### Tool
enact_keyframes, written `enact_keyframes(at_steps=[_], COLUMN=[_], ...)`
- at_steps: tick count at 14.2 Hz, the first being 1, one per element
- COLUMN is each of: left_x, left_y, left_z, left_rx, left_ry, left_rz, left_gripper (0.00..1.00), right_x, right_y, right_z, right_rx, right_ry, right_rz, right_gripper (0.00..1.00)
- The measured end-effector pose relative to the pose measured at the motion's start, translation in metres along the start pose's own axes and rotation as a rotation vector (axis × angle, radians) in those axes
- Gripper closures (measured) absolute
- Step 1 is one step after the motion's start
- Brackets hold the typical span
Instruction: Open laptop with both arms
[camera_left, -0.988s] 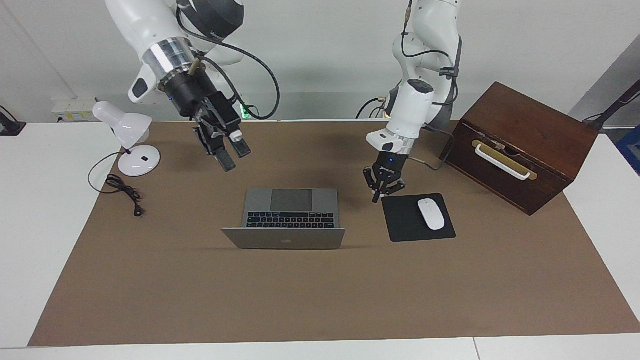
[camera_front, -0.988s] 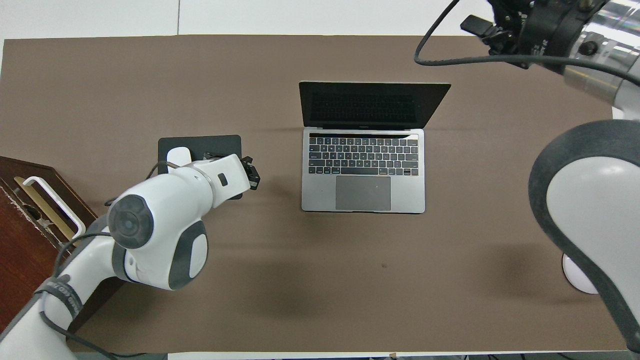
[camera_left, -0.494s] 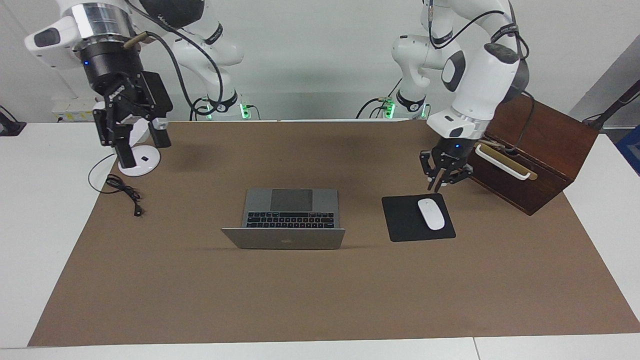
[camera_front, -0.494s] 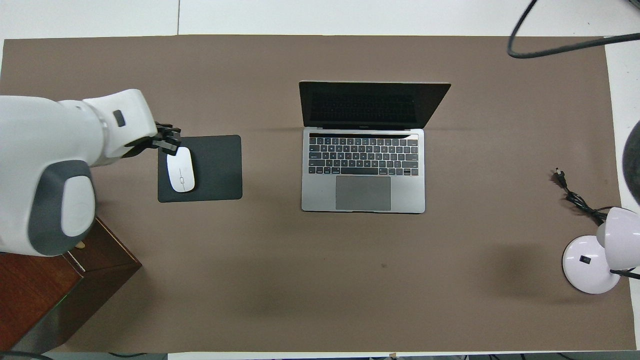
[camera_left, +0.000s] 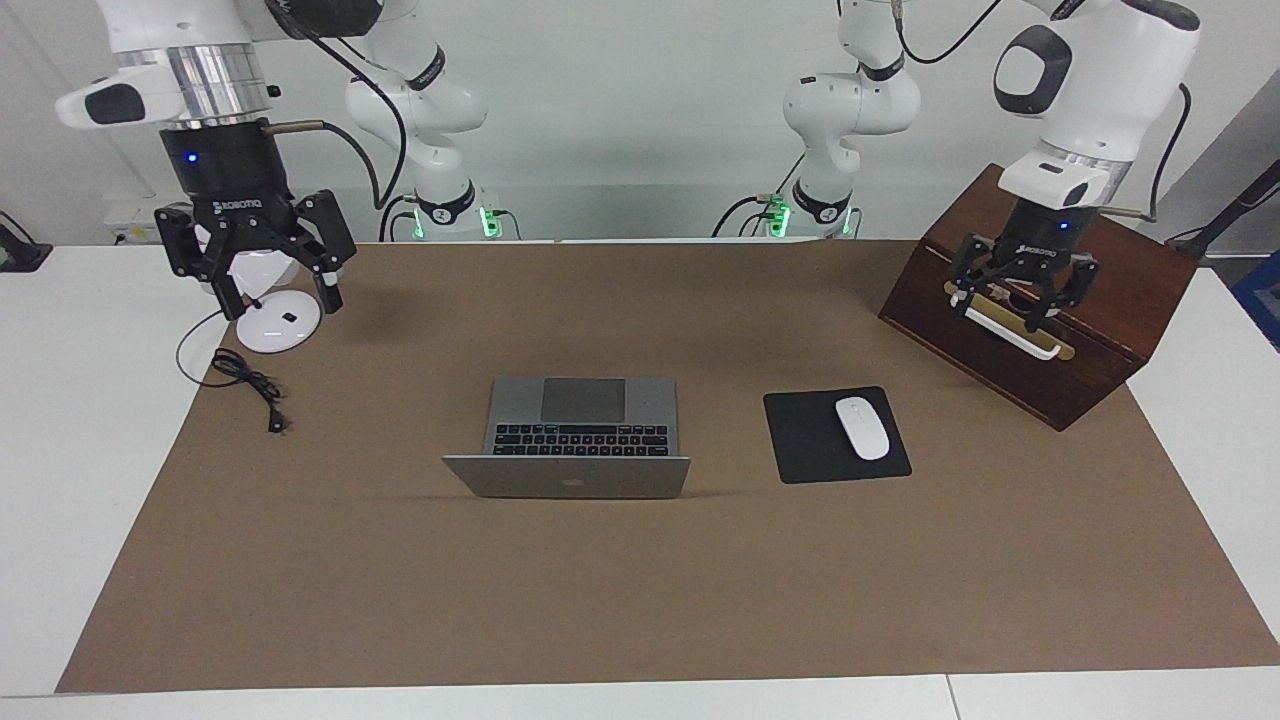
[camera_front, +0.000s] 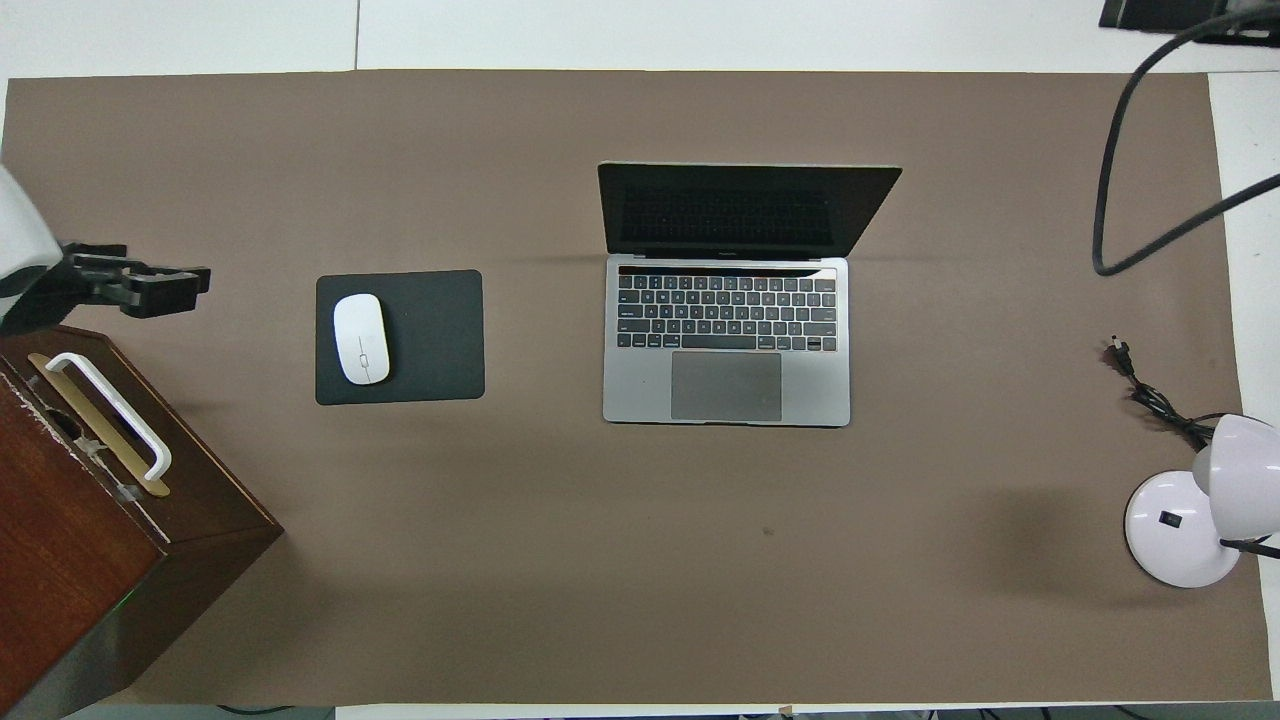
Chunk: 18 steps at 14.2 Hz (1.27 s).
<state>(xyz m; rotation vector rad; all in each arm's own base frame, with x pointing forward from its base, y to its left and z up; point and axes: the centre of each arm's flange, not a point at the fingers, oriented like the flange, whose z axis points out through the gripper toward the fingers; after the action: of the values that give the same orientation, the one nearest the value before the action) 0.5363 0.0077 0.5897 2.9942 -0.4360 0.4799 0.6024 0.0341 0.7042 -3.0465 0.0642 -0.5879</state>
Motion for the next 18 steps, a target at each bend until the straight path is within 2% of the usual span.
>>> enact_keyframes(at_steps=[2, 4, 7, 10, 13, 18], left_x=[-0.007, -0.012, -0.009, 0.003, 0.014, 0.015], left_y=[-0.024, -0.042, -0.045, -0.036, -0.024, -0.023], left_z=[-0.025, -0.052, -0.077, -0.079, -0.070, -0.066], left_rx=[0.019, 0.070, 0.097, 0.090, 0.091, 0.090], left_ry=[-0.045, -0.093, -0.146, -0.185, -0.193, -0.197], left_rz=[-0.058, -0.088, -0.110, -0.162, -0.223, -0.233], left_gripper=[0.00, 0.00, 0.00, 0.00, 0.00, 0.00], right_x=[-0.020, -0.037, -0.055, -0.069, -0.072, -0.073], right_y=[0.016, 0.036, 0.051, 0.063, 0.074, 0.072], right_z=[-0.008, -0.013, -0.001, 0.007, 0.006, 0.006], right_rx=[-0.025, -0.042, -0.052, -0.059, -0.063, -0.064], right_ry=[-0.131, -0.234, -0.320, -0.390, -0.408, -0.408], right_rz=[-0.011, 0.010, 0.035, 0.059, 0.080, 0.085], right_gripper=[0.00, 0.00, 0.00, 0.00, 0.00, 0.00])
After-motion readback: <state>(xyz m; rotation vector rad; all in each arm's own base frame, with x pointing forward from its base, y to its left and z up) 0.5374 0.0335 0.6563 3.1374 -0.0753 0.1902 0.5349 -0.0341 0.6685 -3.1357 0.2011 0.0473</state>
